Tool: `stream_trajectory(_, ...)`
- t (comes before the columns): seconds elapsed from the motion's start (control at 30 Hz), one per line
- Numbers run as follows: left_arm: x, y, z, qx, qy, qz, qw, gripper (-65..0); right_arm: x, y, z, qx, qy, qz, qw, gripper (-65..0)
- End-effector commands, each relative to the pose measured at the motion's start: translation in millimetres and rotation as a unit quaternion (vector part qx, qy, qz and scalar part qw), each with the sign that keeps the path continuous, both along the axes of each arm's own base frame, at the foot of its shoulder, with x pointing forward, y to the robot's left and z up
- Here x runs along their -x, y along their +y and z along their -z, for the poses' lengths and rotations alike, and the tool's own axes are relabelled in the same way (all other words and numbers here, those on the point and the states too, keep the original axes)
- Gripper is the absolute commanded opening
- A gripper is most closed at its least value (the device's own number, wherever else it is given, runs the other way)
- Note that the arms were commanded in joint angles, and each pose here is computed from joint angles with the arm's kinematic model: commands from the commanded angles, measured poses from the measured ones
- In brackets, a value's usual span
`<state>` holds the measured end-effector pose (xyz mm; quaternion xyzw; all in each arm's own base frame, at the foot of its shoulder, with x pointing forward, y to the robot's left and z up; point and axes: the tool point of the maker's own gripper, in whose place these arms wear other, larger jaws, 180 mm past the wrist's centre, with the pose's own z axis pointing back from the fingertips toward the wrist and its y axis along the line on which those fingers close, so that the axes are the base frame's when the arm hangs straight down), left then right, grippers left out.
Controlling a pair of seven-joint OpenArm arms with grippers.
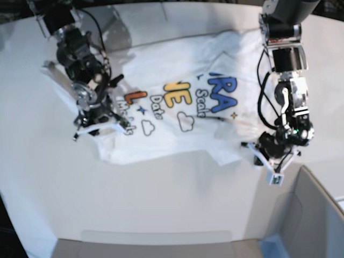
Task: Layout the t-shirt on the table in an organized manner, then fold the t-shirt properly
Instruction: 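Grasp the shirt side with the right gripper and smooth it outward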
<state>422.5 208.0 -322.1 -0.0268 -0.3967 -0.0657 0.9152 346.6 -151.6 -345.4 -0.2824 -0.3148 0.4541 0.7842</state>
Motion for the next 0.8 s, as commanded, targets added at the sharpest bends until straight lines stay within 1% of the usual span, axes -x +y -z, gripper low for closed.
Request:
stream_trajectory(0.0, -11.3, 3.0, -21.1, -0.001, -0.033, -0.001, 0.999, -65.0, -10.8, -0.2, -20.4, -0.002, -0.032, -0.001, 0.9995, -39.8)
stream_trajectory(0.1, -11.3, 3.0, -21.1, -0.001, -0.033, -0.001, 0.999, -65.0, -13.2, 2.3, -25.0, -0.005, -0.039, -0.003, 0.9992, -39.8)
stream_trajectory(0.17, -11.3, 3.0, -21.1, -0.001, -0.033, -0.001, 0.999, -65.0, -17.8, 7.4, -28.7, -0.017, -0.044, -0.001, 0.9989, -39.8)
stream_trajectory(0.23, -11.3, 3.0, -21.1, -0.001, -0.033, -0.001, 0.999, -65.0, -21.8, 11.3, -30.7, -0.046, -0.043, 0.008, 0.9980, -39.8)
stream_trajectory(0.33, -11.4, 3.0, -21.6, -0.001, -0.034, -0.001, 0.999, -65.0, -29.6, 1.3, -28.3, -0.094, -0.032, 0.042, 0.9941, -39.8)
stream_trajectory(0.4, -11.4, 3.0, -21.6, -0.001, -0.034, -0.001, 0.999, -65.0, -30.1, -0.6, -23.0, -0.111, -0.022, 0.050, 0.9923, -39.8)
stream_trajectory(0.57, -11.0, 3.0, -21.0, -0.001, -0.033, -0.001, 0.999, -65.0, -30.8, 2.3, -22.6, -0.119, -0.021, 0.048, 0.9915, -39.8)
stream_trajectory(0.73, -11.0, 3.0, -21.0, -0.001, -0.033, -0.001, 0.999, -65.0, -36.4, 17.0, -28.7, -0.145, -0.041, 0.022, 0.9883, -39.8)
stream_trajectory(0.77, -11.0, 3.0, -21.0, -0.001, -0.033, -0.001, 0.999, -65.0, -37.4, 22.3, -29.5, -0.159, -0.042, 0.021, 0.9861, -39.8)
